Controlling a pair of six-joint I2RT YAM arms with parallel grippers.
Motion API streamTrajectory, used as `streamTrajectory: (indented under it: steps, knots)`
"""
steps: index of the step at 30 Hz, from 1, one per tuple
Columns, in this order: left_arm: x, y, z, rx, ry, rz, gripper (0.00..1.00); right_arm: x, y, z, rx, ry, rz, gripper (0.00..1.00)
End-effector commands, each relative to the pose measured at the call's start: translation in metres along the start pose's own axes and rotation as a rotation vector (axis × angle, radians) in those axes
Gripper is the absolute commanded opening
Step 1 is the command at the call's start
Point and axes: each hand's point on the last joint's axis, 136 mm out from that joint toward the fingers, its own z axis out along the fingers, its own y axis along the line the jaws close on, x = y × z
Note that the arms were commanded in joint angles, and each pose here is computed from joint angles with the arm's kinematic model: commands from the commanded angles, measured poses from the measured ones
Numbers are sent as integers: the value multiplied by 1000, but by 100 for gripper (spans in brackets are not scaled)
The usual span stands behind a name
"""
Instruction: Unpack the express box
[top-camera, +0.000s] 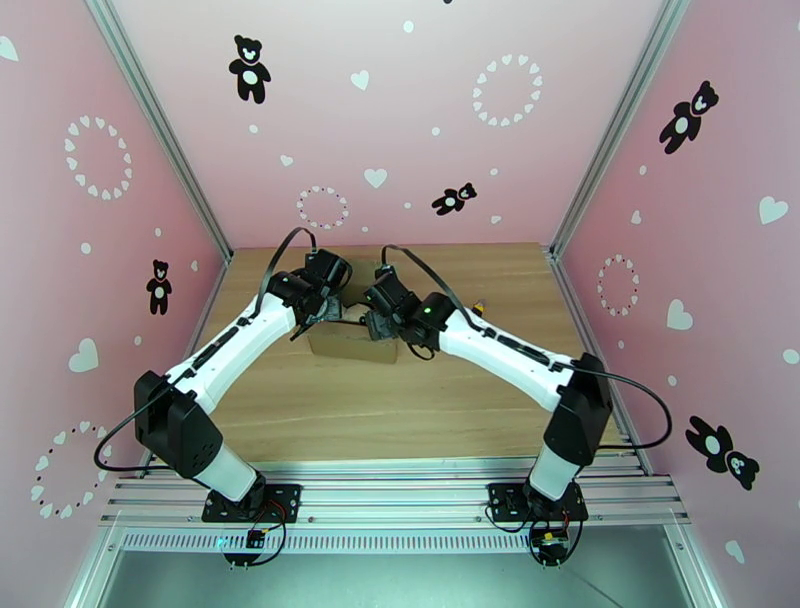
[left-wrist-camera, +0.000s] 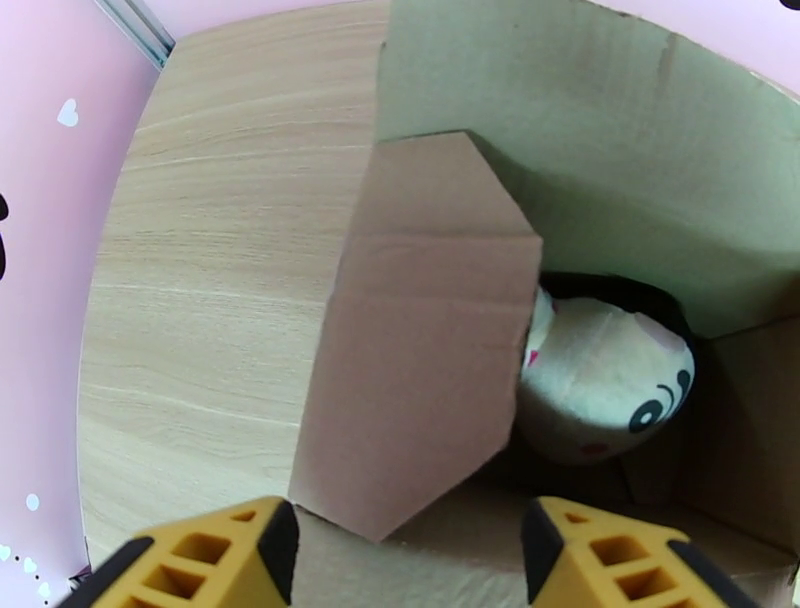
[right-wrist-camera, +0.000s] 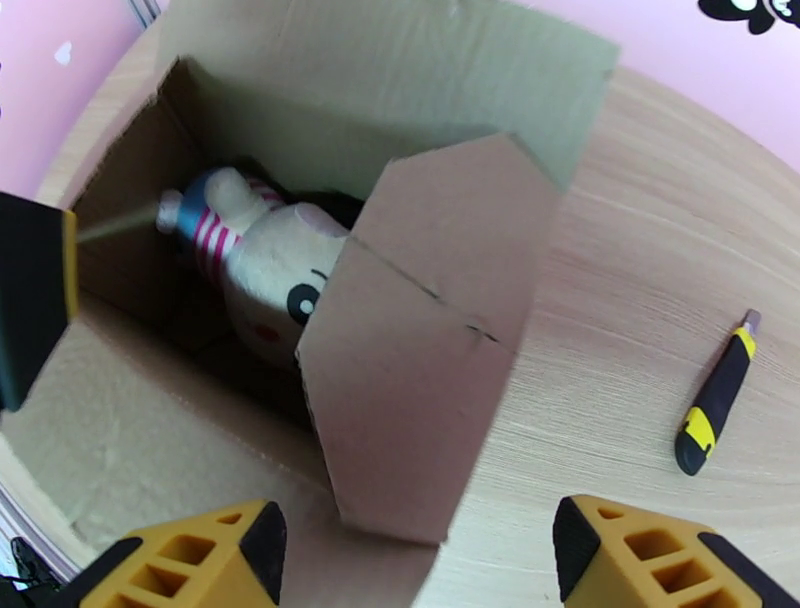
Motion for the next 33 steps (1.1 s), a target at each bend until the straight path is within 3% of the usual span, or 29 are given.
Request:
streamTrajectory:
  steps: [1,15,33]
  knots:
    - [0,-5,12,4,5,13,66,-7,10,5,-18,-8,-13,76]
    - [5,20,31,-139,43,-15,64,1,-12,16,113,-4,-40,75]
    - [-6,50,3,-182,-15,-53,65,-14,-53,3,184,-42,28,75]
